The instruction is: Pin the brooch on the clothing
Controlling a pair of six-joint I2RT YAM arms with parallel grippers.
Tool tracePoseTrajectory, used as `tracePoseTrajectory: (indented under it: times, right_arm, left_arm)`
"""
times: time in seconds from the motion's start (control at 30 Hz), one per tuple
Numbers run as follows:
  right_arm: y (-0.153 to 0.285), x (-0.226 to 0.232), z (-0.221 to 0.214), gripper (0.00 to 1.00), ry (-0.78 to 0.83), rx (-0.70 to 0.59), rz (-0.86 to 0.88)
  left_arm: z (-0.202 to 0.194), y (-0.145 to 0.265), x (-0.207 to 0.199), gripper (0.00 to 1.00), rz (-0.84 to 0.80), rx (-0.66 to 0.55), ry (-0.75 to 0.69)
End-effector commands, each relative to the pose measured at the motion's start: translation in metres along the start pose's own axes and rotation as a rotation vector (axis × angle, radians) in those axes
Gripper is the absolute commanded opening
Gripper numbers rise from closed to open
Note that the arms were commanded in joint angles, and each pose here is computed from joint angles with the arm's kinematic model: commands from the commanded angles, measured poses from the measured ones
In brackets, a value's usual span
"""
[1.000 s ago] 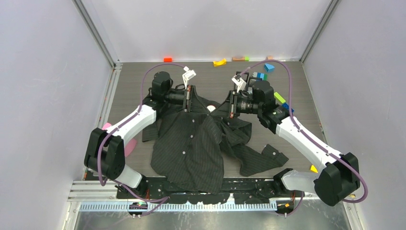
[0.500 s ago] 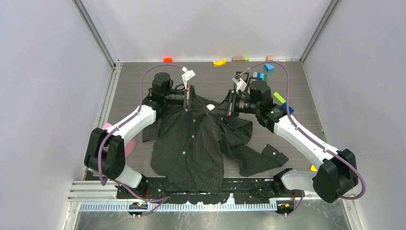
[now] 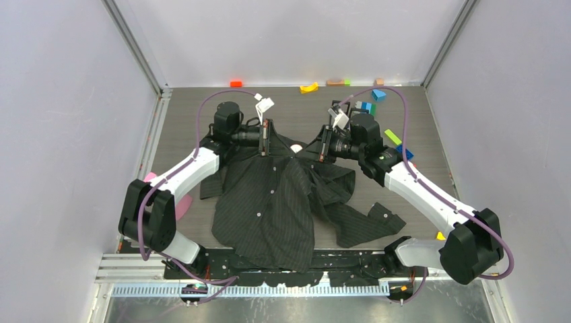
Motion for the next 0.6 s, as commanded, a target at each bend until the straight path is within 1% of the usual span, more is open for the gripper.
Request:
tracePoseTrajectory:
  times: [0.0,0.27,0.57]
  right_arm:
    - [-0.0165,-0.0397,0.0265,0.01,-0.029,-0.273,-0.226]
    - [-0.0132,-0.0422,0.0262,0.01,-0.023,-0.303,-0.246]
    - [-0.0116,-0.0418,0.0249,0.01,-0.007,-0.298,-0.236]
  left_arm:
    - [0.0136,0.0003,-0.049,0.0,-0.277,0.065,-0.111]
    - [0.0146,0.0026,-0.0472,0.0,-0.236,0.052,-0.122]
    - [0.0143,0.0045,-0.0406,0.0,-0.158,0.049,-0.107]
Point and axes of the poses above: each gripper's point midway between its finger pads, its own y axis back along the fingers, its own x axis along the line the jaws close on, z = x × y, the point moved 10 cm from there along y, back along the fingers, and after that the axes turned 14 degrees about -y, right-handed, at the moved point
